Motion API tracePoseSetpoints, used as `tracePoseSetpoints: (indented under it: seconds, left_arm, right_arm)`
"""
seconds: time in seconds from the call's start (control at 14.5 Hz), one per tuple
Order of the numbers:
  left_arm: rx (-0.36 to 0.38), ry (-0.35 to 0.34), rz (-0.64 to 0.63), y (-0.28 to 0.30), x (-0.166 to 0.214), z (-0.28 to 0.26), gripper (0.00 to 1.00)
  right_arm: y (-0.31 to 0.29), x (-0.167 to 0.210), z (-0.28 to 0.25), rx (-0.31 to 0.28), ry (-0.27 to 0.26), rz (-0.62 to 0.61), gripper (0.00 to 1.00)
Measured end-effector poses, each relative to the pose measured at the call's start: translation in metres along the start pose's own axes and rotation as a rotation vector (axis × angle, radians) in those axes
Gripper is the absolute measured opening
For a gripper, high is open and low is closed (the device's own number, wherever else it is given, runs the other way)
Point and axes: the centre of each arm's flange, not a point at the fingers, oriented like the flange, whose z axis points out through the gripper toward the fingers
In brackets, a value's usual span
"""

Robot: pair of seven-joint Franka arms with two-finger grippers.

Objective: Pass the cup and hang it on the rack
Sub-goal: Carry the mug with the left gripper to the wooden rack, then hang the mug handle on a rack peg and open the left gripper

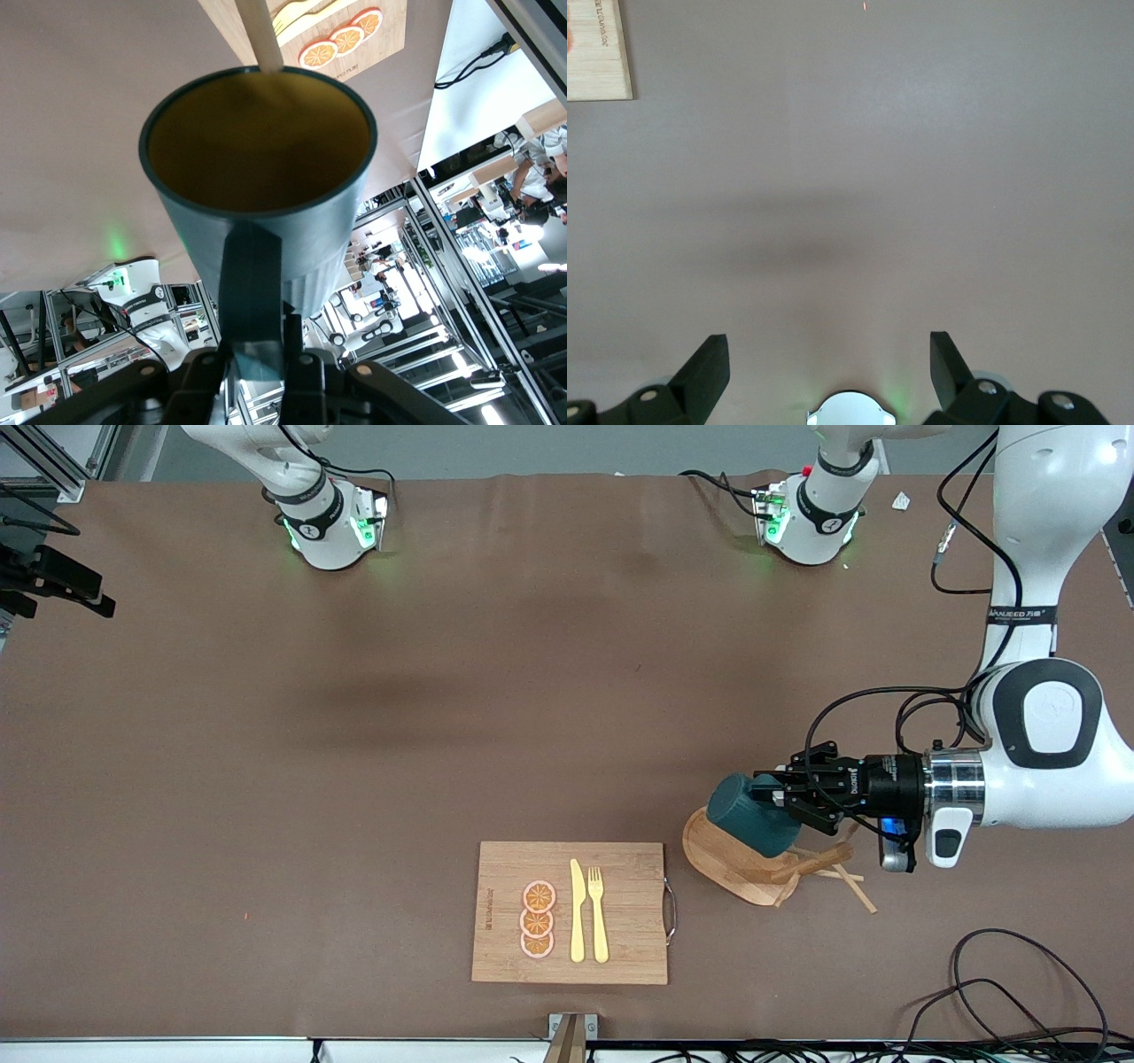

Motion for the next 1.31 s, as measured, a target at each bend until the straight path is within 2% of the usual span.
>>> tracePoseSetpoints:
  seconds: [0.41,0.97,1.11,1.31]
  left_arm:
    - [-0.016,-0.026,0.057,-0.025,0.043,-0.023,0.21]
    - [-0.032,-0.035,0.093,-0.040,0.070,-0.034,0.22]
    - [-0.032,-0.037,0.091,-0.040,0.069,-0.034,0.35]
    - [-0.033,-0.036,0.074,-0.034,0.062,-0.037,0.66]
  right_arm:
    - [0.000,-0.005,-0.006,-0.005,0.013,-0.002,1.00]
    - [-0.001,-0.005,-0.007,-0.007,0.013,-0.003,1.00]
    - [-0.001,-0.005,-0.007,-0.007,0.013,-0.003,1.00]
    - [-0.001,-0.005,-0.006,-0.007,0.012,-0.003,1.00]
